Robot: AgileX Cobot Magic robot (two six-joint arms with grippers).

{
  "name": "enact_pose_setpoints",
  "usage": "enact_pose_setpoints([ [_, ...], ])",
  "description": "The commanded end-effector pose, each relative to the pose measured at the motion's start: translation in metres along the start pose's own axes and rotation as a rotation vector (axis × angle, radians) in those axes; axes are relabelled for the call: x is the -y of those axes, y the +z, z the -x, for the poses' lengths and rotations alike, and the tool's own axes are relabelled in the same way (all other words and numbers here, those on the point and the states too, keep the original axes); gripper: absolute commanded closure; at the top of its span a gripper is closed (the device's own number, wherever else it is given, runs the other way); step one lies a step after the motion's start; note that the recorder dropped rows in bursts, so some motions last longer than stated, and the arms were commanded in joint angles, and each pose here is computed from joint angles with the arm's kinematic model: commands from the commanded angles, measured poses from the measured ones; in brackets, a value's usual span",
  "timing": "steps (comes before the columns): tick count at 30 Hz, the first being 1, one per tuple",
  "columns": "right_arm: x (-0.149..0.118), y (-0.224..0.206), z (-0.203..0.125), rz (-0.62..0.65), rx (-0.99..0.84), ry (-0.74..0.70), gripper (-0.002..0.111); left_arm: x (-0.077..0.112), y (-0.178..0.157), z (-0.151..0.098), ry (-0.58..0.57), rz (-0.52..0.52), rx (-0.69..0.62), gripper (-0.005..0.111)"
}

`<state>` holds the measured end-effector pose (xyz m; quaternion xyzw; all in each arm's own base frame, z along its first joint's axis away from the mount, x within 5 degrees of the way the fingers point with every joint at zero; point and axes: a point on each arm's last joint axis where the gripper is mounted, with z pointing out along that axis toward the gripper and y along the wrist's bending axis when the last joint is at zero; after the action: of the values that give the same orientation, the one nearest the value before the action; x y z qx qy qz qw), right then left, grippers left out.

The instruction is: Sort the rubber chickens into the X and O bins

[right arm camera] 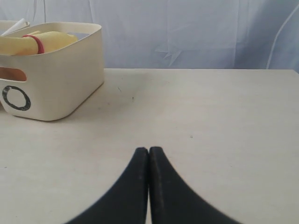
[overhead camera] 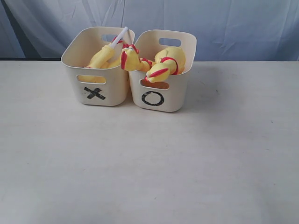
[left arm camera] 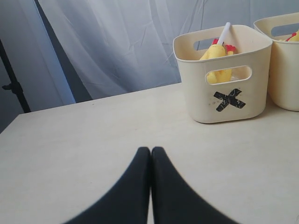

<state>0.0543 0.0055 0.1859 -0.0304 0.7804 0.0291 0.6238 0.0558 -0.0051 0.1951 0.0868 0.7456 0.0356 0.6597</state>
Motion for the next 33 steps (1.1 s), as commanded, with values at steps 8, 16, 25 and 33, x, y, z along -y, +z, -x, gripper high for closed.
enact_pose_setpoints([
  [8,0.0,-0.0002,-0.0002,-0.001,0.006,0.0,0.108,0.0005,0.0,-0.001,-0.011,-0.004,0.005,0.106],
  [16,-0.0003,-0.0002,-0.0002,0.003,0.006,0.012,0.108,0.0005,0.0,-0.001,-0.011,-0.004,0.005,0.106],
  [25,-0.0012,-0.0002,-0.0001,0.013,0.007,0.042,0.108,0.0005,0.0,-0.001,-0.011,-0.004,0.005,0.106],
  [33,-0.0012,-0.0002,-0.0001,0.013,0.007,0.042,0.108,0.0005,0.0,-0.001,-0.011,-0.004,0.005,0.106],
])
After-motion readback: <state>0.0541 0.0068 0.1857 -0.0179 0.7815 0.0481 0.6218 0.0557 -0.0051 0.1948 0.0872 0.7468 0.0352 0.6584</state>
